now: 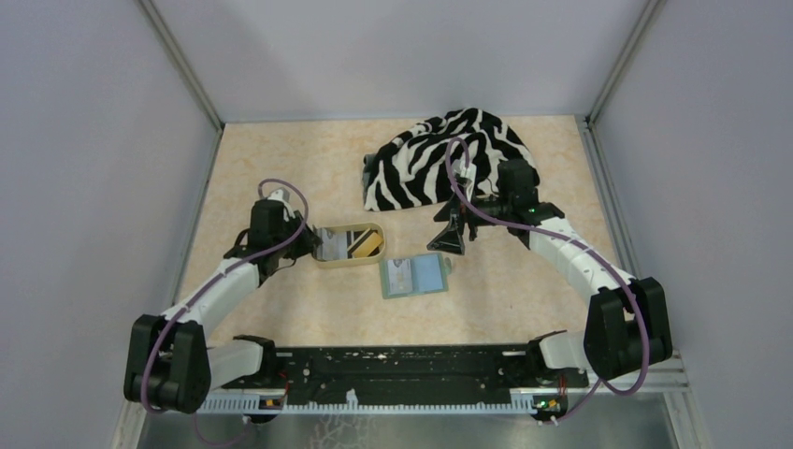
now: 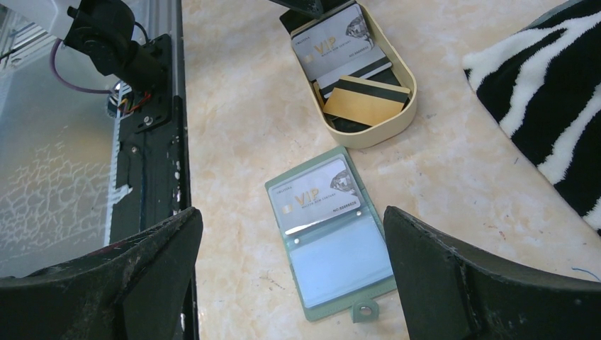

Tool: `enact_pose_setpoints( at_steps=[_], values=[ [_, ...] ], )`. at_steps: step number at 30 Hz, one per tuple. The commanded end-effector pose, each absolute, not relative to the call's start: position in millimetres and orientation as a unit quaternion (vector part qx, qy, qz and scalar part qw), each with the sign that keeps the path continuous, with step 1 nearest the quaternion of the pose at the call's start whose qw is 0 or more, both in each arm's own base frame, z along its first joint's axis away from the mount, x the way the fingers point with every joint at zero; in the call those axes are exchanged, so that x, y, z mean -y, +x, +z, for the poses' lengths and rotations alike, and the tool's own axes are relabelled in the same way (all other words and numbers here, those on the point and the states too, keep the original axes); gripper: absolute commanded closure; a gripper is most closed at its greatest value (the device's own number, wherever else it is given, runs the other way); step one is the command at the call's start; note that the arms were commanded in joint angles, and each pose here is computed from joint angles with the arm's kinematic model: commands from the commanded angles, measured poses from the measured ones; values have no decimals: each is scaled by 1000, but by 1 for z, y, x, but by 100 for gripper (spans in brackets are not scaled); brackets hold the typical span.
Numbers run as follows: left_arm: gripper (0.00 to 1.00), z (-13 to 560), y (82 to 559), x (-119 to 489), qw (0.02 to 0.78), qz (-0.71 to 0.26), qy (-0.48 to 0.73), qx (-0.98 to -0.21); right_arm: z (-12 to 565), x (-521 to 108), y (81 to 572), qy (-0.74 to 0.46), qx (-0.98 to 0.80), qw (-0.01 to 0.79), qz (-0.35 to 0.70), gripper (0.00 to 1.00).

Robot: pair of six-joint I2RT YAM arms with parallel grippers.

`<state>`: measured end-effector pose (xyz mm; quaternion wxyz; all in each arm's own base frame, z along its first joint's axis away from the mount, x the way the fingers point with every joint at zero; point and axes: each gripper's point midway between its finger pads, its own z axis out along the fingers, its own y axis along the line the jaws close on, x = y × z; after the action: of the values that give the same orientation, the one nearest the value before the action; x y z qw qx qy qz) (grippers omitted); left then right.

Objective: Put the credit cards into the card holder
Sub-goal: Pick up the credit card from the storage box.

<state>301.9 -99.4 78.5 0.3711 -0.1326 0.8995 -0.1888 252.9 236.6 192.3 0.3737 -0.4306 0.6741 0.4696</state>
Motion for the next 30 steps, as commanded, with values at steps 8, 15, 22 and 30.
enact_pose_setpoints(
  at_steps=[8, 15, 22, 30],
  values=[
    [95, 79, 299, 86, 378, -163, -154, -898, 209, -239, 259, -450, -648, 397, 469, 3],
    [100, 88, 299, 71, 384, -121, -167, -900, 208, -239, 258, -450, -648, 396, 470, 3],
    [100, 104, 298, 62, 405, -105, -174, -892, 208, -239, 258, -451, -647, 397, 470, 3],
    [100, 155, 294, 81, 482, -183, -124, -848, 206, -239, 257, -457, -641, 399, 471, 3]
  ],
)
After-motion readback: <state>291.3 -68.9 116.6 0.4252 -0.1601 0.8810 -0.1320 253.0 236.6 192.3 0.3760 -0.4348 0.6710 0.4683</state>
